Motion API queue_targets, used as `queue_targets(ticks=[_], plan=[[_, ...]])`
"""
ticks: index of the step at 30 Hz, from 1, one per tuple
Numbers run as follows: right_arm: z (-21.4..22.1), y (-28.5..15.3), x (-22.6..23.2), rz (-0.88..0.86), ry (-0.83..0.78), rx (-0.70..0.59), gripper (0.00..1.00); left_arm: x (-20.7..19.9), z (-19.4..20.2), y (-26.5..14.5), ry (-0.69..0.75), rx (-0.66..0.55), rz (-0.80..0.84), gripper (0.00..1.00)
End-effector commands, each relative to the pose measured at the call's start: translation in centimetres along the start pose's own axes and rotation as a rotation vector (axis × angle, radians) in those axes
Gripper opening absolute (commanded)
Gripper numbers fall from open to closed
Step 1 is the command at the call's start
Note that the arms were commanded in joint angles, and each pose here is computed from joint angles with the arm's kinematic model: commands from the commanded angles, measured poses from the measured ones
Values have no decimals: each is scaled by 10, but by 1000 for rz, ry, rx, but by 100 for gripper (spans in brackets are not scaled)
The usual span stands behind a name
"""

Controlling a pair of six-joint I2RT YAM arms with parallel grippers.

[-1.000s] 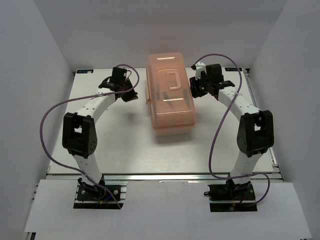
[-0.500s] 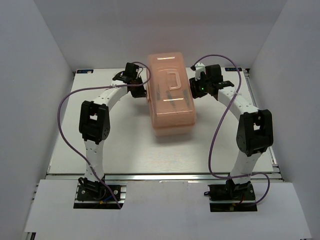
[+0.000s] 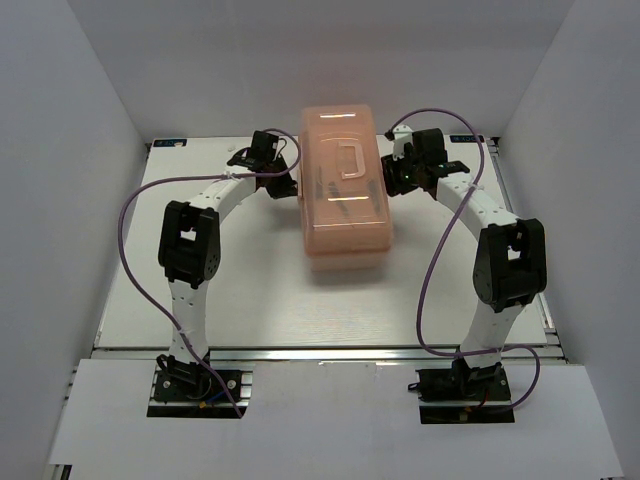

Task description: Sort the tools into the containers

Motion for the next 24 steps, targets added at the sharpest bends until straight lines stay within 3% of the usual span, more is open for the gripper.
queue_targets(ticks=[1,5,12,20,24], plan=[[-22,-4,20,-12,-39,-66,46,-66,6,-20,10,-1,227,0],[-36,-23,-12,94,23,-127,55,-48,-2,-29,-26,-27,249,0],[-30,-55,-39,150,54,-158,62,-62,-14,-10,-35,3,351,0],[-58,-102,-65,239,22,-295,63,-85,20,-3,0,80,445,0],[-62,-110,-71,211,27,-302,63,-100,30,1,22,99,511,0]])
Point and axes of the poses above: each gripper's point midway between its finger pads, its own y axis out along the fingers, its own x axis along the line the jaws close on, z = x × y, the point moved 6 cm from there along -y, back along the fingers, and after that the axes turned 9 degrees about y, right-handed, at the moved point
